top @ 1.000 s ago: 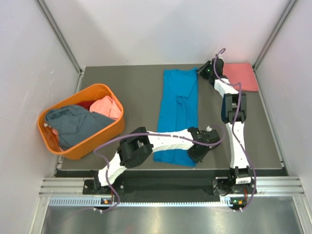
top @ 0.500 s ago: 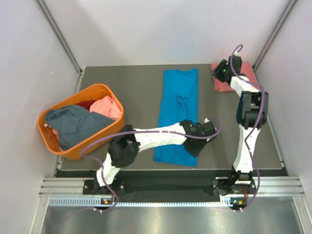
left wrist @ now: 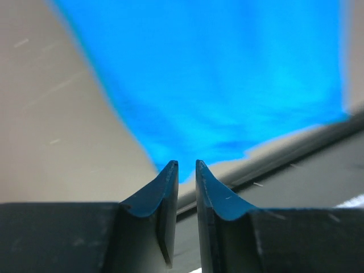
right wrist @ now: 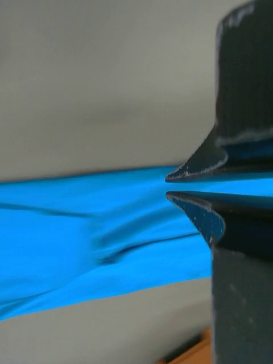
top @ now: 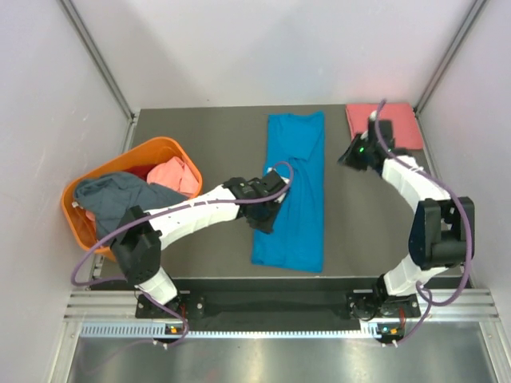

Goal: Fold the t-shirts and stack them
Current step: Fold the tshirt

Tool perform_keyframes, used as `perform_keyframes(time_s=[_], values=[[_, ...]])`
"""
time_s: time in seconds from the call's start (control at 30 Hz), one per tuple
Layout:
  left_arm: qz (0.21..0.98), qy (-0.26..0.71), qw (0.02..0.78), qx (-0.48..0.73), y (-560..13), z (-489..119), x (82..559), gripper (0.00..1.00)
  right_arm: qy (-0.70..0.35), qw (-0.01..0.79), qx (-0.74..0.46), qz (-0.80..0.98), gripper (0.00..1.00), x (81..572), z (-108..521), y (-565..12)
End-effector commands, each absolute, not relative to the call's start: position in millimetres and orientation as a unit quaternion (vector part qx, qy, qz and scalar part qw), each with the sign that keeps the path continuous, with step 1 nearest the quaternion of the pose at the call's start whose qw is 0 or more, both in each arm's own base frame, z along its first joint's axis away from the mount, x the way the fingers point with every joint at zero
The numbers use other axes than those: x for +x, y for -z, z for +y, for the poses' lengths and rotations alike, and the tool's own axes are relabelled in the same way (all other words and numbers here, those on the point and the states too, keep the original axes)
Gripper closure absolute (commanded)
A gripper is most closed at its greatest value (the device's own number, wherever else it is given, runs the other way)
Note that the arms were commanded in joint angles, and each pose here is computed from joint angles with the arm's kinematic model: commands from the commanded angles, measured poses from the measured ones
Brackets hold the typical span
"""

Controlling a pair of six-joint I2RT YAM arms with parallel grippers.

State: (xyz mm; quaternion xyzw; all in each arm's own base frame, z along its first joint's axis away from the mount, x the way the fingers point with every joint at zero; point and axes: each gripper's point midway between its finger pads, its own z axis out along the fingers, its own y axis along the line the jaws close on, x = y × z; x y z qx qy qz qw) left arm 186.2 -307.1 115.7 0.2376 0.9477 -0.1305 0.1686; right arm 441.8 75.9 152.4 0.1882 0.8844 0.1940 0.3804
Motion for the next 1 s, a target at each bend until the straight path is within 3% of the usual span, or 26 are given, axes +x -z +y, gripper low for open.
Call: perform_keyframes(time_s=[0.0,0.23,0.5,0.8,0.97], values=[[0.953,0.139,0.170,0.209,-109.8,-286.1,198.6,0.77,-0.211,0.344,0.132,0.905,0.90,392.7,114.5,-145.7],[0.957,0.174,0.130,0.194,-79.9,-284.7,186.6,0.79,-0.273,0.314,0.055,0.908,0.95,337.6,184.0,-140.0],[0.974,0.114,0.099,0.167,-45.7,-257.6,176.5,0.79,-0.344,0.266,0.011,0.900,0.99,287.1,251.9,-119.4],[0.986,0.032,0.079,0.143,-22.2,-224.4,170.5,0.80,-0.351,0.209,-0.022,0.912,1.00,241.3,284.0,-76.0],[0.986,0.018,0.102,0.131,-38.3,-224.0,181.0,0.79,-0.352,0.188,-0.037,0.916,1.00,226.3,292.0,-63.3]])
